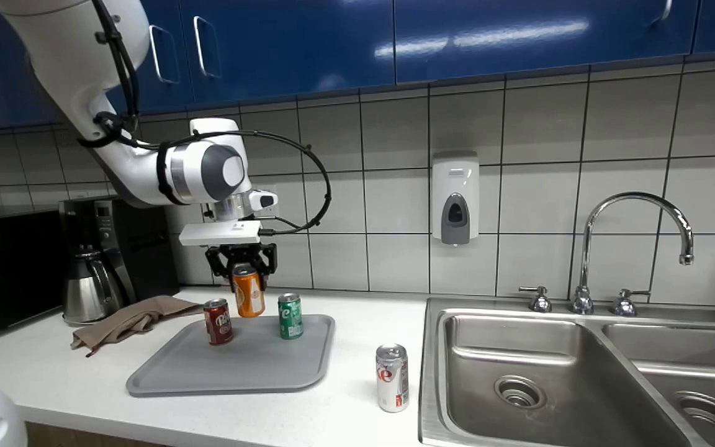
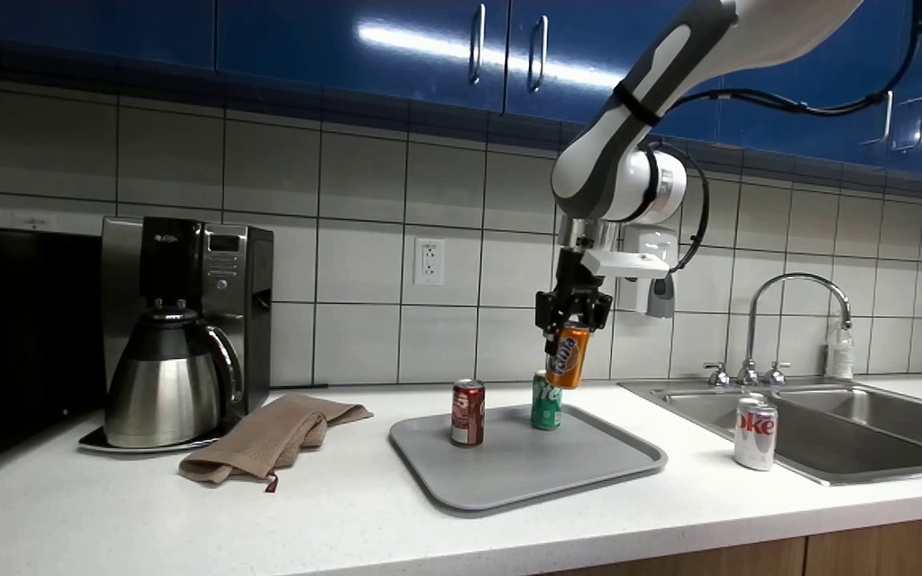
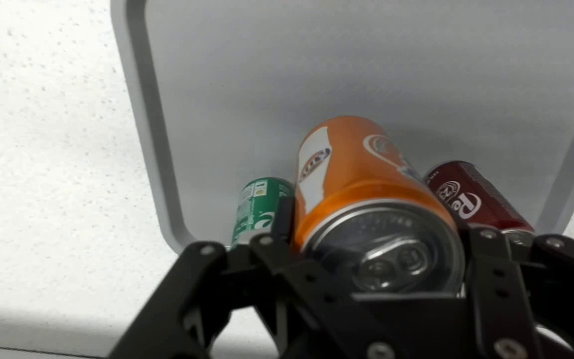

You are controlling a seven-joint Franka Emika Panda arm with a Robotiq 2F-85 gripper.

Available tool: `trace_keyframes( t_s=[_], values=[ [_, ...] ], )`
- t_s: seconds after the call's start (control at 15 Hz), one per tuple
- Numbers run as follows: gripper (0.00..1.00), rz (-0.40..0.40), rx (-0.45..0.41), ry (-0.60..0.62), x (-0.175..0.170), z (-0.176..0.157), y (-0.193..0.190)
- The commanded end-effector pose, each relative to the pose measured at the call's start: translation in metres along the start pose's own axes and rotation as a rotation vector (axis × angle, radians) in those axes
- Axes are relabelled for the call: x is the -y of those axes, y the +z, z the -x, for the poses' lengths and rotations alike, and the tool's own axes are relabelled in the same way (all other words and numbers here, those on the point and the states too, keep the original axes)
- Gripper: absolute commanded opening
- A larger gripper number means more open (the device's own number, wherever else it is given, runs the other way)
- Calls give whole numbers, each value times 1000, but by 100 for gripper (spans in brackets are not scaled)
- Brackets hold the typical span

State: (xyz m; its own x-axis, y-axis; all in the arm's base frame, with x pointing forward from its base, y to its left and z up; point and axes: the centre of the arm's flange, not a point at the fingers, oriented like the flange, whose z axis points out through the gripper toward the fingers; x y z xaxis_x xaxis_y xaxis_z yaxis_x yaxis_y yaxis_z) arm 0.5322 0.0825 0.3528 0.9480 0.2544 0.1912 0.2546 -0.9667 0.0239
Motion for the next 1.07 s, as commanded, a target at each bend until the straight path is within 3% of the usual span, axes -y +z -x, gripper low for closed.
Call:
trace_keyframes(
  t_s=[0.0, 1.0],
  values=[
    [39, 37, 10, 14, -33, 8, -13],
    [39, 156, 61, 175, -156, 19, 6]
  ],
)
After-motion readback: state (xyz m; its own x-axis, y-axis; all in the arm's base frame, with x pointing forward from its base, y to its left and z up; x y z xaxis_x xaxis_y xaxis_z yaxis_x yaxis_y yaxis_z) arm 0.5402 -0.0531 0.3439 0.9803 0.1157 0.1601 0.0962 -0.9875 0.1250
